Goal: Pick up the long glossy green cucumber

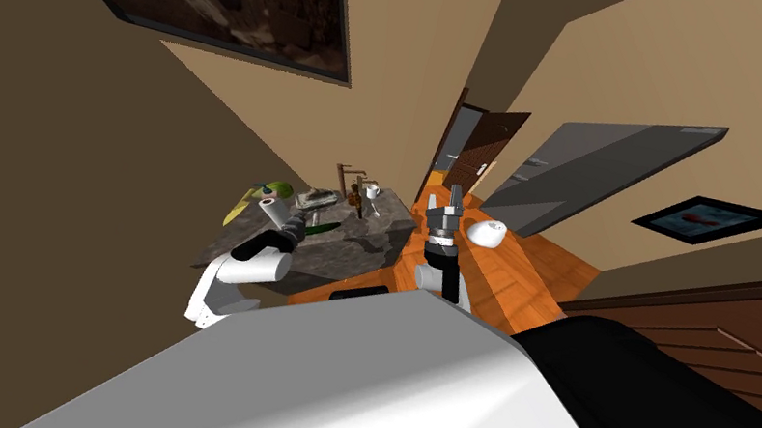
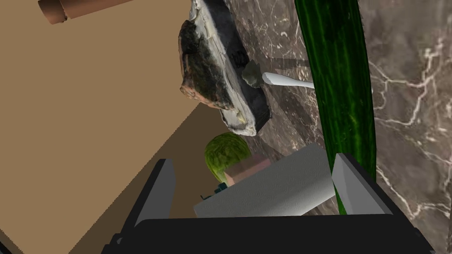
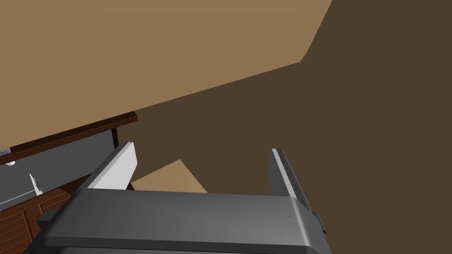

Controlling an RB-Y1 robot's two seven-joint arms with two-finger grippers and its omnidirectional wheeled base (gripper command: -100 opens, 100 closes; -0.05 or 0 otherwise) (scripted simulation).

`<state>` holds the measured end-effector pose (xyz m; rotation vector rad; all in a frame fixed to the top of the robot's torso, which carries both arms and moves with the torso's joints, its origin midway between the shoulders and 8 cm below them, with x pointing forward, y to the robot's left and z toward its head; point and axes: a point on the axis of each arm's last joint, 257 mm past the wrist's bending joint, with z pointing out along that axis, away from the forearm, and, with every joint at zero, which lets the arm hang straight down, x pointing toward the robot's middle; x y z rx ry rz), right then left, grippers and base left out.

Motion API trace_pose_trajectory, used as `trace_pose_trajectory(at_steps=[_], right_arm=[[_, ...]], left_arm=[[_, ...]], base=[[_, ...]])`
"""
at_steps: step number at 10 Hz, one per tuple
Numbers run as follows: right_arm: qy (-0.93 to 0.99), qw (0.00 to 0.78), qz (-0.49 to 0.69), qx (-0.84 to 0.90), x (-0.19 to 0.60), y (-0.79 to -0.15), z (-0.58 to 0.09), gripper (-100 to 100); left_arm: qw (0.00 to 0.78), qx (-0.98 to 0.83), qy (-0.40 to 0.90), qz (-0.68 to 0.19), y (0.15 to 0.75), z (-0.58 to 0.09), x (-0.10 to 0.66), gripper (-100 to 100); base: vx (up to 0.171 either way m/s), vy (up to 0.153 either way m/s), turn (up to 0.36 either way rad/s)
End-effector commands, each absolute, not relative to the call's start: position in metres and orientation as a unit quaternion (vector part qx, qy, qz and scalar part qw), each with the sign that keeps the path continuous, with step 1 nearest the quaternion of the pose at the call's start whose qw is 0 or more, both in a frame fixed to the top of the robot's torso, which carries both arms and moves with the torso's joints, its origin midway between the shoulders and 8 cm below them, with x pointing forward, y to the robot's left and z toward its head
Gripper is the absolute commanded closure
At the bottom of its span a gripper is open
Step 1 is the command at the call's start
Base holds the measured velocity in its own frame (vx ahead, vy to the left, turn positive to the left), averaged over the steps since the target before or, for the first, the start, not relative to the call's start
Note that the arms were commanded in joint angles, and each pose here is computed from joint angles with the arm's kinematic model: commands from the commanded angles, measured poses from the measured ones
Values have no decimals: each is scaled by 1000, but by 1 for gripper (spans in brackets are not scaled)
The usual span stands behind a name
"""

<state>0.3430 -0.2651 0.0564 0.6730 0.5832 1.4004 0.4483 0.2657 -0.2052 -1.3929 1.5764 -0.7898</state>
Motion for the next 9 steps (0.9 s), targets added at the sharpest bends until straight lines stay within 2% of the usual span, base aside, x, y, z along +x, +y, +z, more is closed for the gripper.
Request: trace_pose_trajectory(at_steps=[1,9], right_arm=[[259,675,623,299,343,-265,56,0],[259,675,623,299,343,-265,56,0]], left_arm=[[422,-568,638,-305,268,-213,445,-100],[348,-631,655,-227,289,-270,421,-100]], base=[[34,8,-14],[56,5,-26]])
